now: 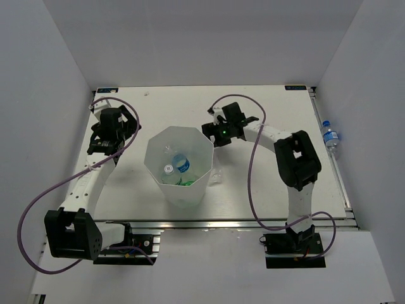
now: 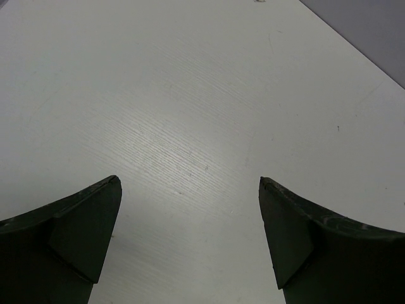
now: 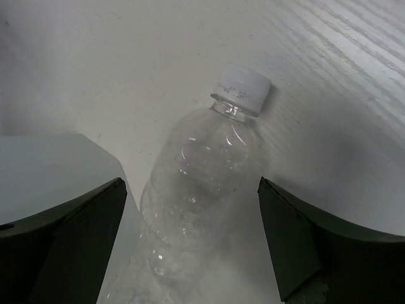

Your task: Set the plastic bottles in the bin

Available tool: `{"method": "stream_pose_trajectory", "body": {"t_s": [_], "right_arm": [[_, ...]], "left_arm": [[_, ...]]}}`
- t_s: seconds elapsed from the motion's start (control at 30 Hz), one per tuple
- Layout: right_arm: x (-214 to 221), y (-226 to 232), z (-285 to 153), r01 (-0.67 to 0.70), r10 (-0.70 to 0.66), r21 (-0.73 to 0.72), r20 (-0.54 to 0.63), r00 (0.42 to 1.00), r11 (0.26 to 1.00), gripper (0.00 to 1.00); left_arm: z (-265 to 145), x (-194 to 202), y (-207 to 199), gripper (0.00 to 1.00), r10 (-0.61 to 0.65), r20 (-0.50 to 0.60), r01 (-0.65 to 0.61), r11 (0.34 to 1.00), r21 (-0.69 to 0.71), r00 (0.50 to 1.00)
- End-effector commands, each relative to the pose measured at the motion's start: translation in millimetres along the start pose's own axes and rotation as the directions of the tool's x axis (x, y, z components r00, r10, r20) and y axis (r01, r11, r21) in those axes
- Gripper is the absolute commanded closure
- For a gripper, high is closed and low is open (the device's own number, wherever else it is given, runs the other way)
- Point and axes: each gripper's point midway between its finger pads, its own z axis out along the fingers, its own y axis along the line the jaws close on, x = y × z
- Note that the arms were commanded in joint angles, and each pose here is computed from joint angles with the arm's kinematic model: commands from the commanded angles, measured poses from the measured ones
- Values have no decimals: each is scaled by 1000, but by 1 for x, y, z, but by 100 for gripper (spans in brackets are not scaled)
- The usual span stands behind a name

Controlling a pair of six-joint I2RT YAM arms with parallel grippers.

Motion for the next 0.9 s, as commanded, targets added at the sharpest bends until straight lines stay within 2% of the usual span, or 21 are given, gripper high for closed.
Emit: {"method": "stream_pose_trajectory", "body": {"t_s": [0.0,0.13,0.23,0.3,0.33,0.4,0.5,0.53,0.6,0.63,0.67,0.7,0.73,0.8,0.83,0.87], "right_arm": [[-17,18,9,56,-56,-28,18,998,998,11],[7,1,28,11,-10,13,-41,999,1000,11],[20,-7,31,-15,17,30,-61,998,999,19],[17,-7,26,-40,42,26,-40,998,999,41],[5,-8,15,-58,58,33,-4,998,998,62],[-17,-12,-4,-66,62,59,61,996,996,71],[-75,-20,-66,-33,1,132,234,972,991,74],[-109,-15,-107,-10,-46,169,324,945,986,74],[-144,-4,-153,40,-132,225,413,901,974,72],[-173,19,-194,86,-206,256,492,846,963,70],[-186,35,-213,123,-247,259,526,814,958,69],[-197,56,-229,174,-281,238,557,781,956,69],[-211,97,-256,273,-325,180,609,723,945,69],[-217,138,-273,361,-359,135,642,677,923,69],[-215,177,-277,463,-418,116,655,629,879,69],[-211,192,-273,493,-441,117,653,616,862,68]], "left_arm": [[-6,-11,-5,2,1,26,-1,1000,21,1000],[-4,-10,-5,2,7,21,-7,1000,20,1000],[-2,-8,-5,2,9,16,-9,1000,15,1000],[-2,-8,-5,2,9,14,-9,1000,16,1000],[-3,-8,-5,2,9,14,-9,1000,19,1000],[-4,-11,-6,2,5,21,-5,1000,22,1000],[-8,-15,-9,2,-1,35,0,999,38,999],[-8,-15,-8,2,-2,37,1,999,37,999],[-10,-15,-8,2,-6,43,4,999,41,999],[-9,-15,-8,2,-8,42,6,999,40,999],[-9,-14,-8,2,-10,42,8,999,40,999],[-9,-14,-8,2,-12,43,10,999,41,999],[-9,-14,-8,2,-13,42,11,999,42,999],[-10,-13,-8,2,-14,43,12,999,43,999],[-10,-15,-8,2,-16,49,14,999,45,999],[-11,-15,-8,2,-18,50,16,999,46,999]]}}
